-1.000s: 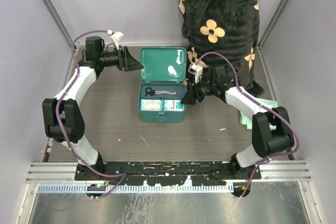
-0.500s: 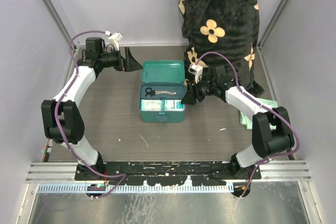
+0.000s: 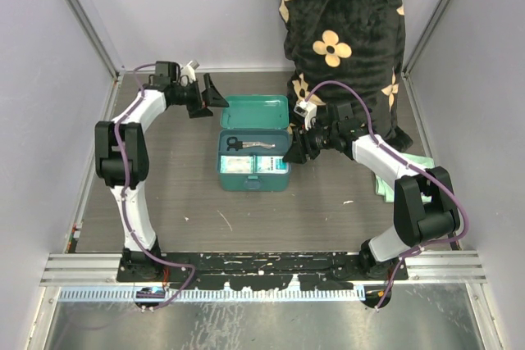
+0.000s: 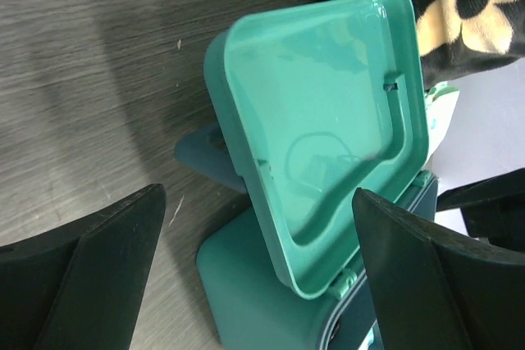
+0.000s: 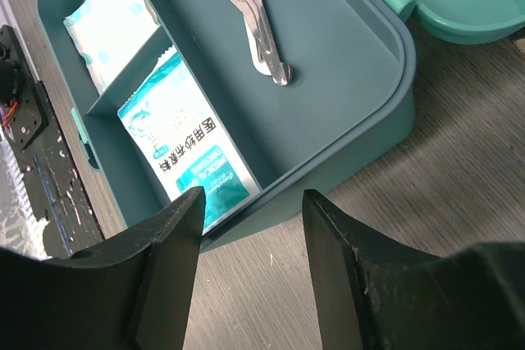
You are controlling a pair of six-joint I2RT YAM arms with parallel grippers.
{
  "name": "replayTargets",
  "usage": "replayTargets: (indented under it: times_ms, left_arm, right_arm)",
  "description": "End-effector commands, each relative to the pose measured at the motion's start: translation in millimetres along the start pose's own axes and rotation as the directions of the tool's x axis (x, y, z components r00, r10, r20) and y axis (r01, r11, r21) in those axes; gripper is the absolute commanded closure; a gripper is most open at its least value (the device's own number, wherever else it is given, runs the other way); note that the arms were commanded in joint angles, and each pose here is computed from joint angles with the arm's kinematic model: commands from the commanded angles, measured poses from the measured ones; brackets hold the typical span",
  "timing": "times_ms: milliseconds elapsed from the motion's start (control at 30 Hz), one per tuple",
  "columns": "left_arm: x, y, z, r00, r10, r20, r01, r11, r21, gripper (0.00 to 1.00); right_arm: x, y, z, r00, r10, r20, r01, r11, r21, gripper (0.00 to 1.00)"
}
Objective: Organize the medicine kit
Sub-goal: Close the medicine box at the center of the board.
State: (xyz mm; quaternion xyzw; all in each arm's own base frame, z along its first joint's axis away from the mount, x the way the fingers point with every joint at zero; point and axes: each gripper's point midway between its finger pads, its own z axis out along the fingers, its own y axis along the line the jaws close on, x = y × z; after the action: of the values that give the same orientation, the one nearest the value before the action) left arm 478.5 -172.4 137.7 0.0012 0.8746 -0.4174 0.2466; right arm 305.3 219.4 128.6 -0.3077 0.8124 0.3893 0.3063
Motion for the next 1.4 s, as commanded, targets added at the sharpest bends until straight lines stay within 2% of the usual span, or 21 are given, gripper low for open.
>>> replayTargets:
  times_ms: [0,267,533,600,767,1000,1367]
  left_arm:
    - [-7,-25,10,0.999,-0.034,-0.031,0.037,0.994,0.099,0.02]
    - [-4,-55,26,0.996,-0.026,-0.085,0.046,0.968,0.245,0.01]
    - [-15,-94,-8,0.996,0.092,-0.011,-0.081,0.926,0.368,0.12]
    - [-15,-103,-17,0.992,0.125,0.009,-0.118,0.913,0.39,0.17]
    - [-9,-121,-36,0.979,0.203,0.035,-0.198,0.878,0.435,0.21]
    - [-1,-135,-54,0.953,0.296,0.07,-0.295,0.842,0.451,0.19]
    - [18,-150,-83,0.868,0.475,0.145,-0.488,0.764,0.422,0.14]
  right_arm:
    - [-11,-7,-2,0.999,-0.047,0.011,0.047,0.998,0.03,0.44]
    - [-10,-8,-1,0.999,-0.047,0.006,0.047,0.998,0.032,0.44]
    - [-10,-8,-2,0.999,-0.052,0.006,0.052,0.998,0.032,0.44]
    - [-10,-8,-2,0.999,-0.053,0.007,0.052,0.998,0.033,0.44]
    - [-12,-8,-3,0.998,-0.058,0.008,0.058,0.998,0.036,0.44]
    - [-17,-4,-7,0.998,-0.068,0.019,0.067,0.997,0.033,0.44]
    - [-39,9,-27,0.993,-0.074,0.091,0.075,0.997,-0.002,0.41]
